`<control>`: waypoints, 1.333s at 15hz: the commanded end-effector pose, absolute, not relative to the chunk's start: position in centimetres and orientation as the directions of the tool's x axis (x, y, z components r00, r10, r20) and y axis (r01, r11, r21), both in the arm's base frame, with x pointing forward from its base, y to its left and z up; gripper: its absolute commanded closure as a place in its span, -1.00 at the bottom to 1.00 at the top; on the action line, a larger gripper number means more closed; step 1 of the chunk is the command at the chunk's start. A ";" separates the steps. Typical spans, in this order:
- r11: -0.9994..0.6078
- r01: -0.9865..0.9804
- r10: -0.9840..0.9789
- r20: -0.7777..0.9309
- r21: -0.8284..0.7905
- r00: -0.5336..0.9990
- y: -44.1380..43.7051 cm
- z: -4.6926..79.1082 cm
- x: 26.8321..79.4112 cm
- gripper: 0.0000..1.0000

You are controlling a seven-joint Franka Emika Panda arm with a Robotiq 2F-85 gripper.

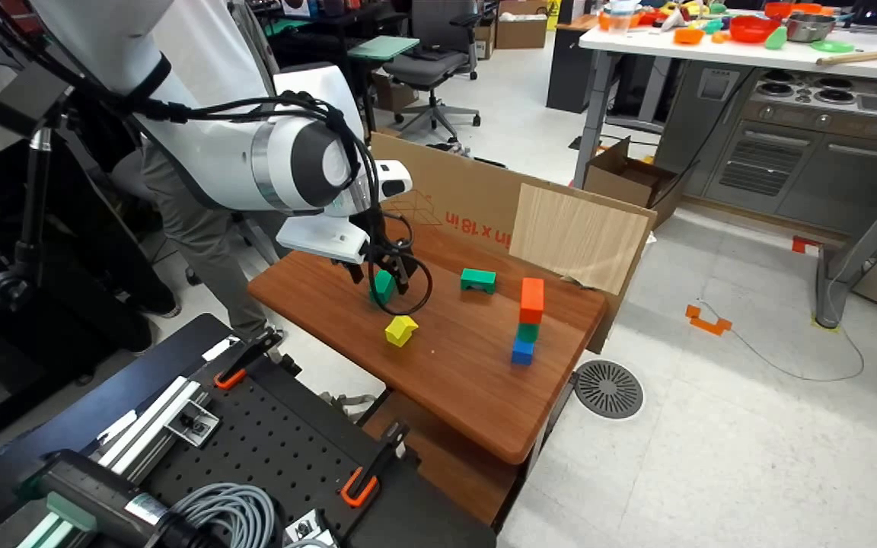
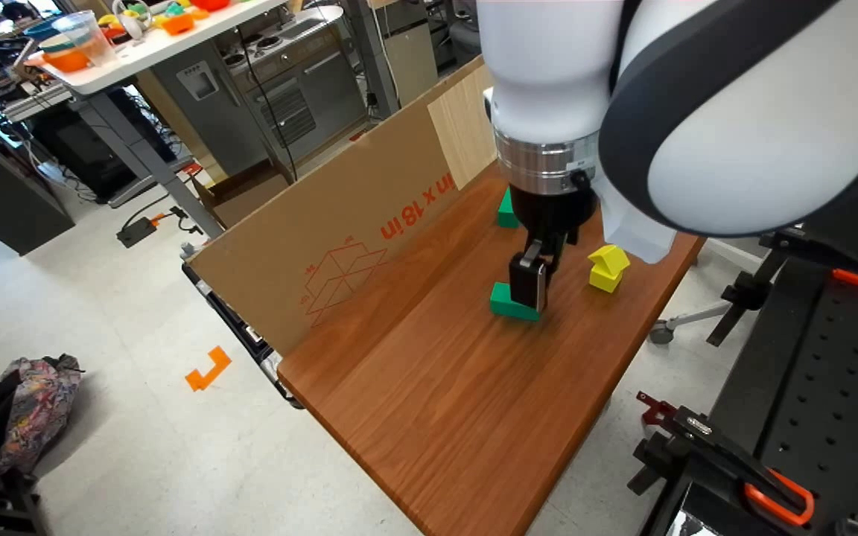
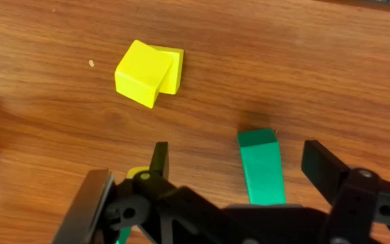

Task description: Put the green block on the stack of blocks

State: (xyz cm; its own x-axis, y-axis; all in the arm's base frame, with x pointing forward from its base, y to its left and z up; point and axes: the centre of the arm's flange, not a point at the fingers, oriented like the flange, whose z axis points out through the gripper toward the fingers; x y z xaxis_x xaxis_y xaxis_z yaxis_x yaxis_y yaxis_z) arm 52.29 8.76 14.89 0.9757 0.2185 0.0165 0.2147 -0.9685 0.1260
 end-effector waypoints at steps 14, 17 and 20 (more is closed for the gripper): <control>-0.958 0.260 0.261 -0.009 0.123 0.965 10.0 9.7 54.7 0.27; -0.969 0.217 0.216 -0.023 0.121 0.976 8.2 11.5 54.7 0.70; -0.978 0.169 0.171 0.004 0.124 0.985 4.8 14.3 54.5 0.74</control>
State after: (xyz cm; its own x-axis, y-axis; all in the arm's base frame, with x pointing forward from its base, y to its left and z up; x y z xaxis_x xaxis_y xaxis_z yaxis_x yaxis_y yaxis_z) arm 54.85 8.00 10.95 0.9796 0.2005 -0.0092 0.2001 -0.9717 0.1259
